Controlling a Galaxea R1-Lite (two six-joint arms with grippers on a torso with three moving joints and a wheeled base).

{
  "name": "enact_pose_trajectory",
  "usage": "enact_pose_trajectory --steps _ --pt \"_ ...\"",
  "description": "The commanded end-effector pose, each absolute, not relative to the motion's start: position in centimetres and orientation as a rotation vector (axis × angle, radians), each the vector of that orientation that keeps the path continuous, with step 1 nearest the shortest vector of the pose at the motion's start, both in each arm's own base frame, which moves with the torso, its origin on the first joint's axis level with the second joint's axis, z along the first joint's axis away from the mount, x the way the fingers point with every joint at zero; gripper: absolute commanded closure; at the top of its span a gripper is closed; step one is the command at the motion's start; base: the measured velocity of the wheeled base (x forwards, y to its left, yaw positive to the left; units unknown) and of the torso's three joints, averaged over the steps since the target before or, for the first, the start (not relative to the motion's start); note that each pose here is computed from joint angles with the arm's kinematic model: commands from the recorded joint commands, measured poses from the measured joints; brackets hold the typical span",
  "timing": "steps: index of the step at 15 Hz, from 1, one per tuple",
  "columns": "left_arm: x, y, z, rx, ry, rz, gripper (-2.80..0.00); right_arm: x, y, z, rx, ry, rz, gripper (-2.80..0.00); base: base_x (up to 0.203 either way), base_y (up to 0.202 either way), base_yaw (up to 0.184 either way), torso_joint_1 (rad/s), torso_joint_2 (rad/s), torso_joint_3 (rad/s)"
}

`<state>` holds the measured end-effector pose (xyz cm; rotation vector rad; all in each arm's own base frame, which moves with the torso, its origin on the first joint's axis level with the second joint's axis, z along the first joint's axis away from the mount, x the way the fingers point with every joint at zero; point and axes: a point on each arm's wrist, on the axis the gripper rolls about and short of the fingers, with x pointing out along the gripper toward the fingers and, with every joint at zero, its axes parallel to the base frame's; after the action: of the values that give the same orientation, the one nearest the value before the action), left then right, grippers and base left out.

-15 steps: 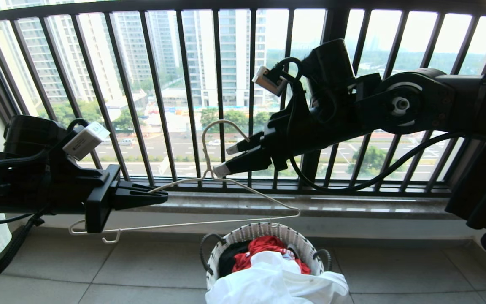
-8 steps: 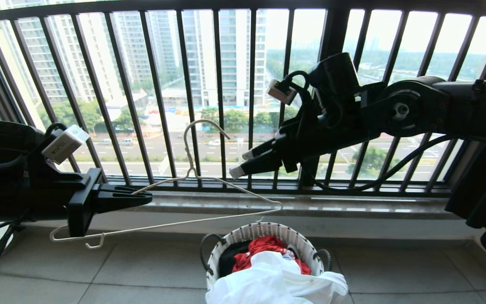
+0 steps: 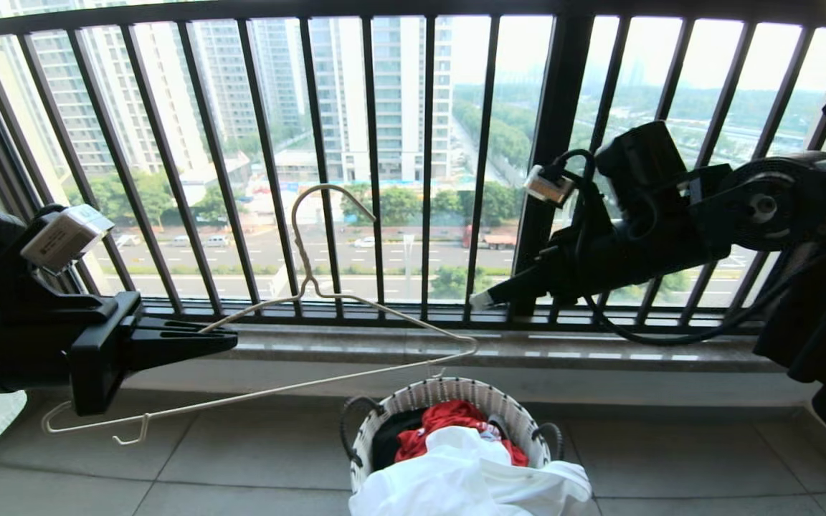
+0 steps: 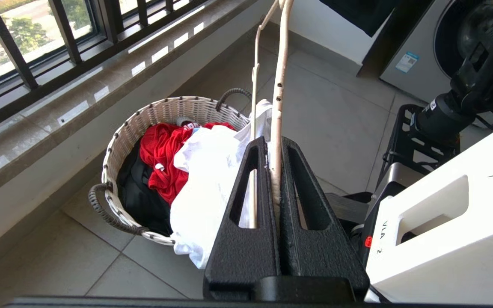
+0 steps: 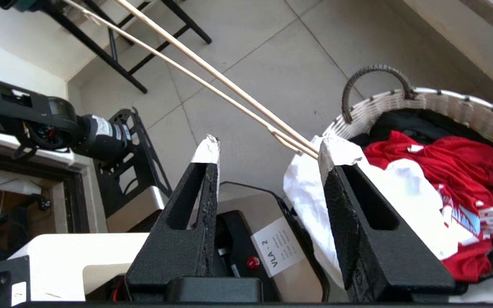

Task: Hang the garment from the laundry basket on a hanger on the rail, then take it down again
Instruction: Hang the clothes on the clothes rack

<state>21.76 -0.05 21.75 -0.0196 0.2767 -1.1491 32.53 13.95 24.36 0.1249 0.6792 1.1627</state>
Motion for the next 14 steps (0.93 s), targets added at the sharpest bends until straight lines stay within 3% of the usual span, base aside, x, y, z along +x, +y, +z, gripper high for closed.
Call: enact_pose_trajectory --steps 1,9,14 --pt "21.4 -0.1 21.9 -0.044 0.285 -1.15 0.0 31.2 12.4 23.4 0.135 0.762 0.99 0.0 0.0 0.0 0.0 0.0 0.0 0.0" --pt "19.7 0.0 23.6 -0.058 0.26 -1.126 0.0 33.7 11.3 11.6 0.189 1.153 0.554 0.0 0.0 0.0 0.0 0.0 0.0 0.0" --pt "18.1 -1.1 25.0 -0.097 0.263 -1.161 0.0 31.9 9.7 7.4 0.113 1.208 0.37 0.0 0.0 0.0 0.0 0.0 0.0 0.0"
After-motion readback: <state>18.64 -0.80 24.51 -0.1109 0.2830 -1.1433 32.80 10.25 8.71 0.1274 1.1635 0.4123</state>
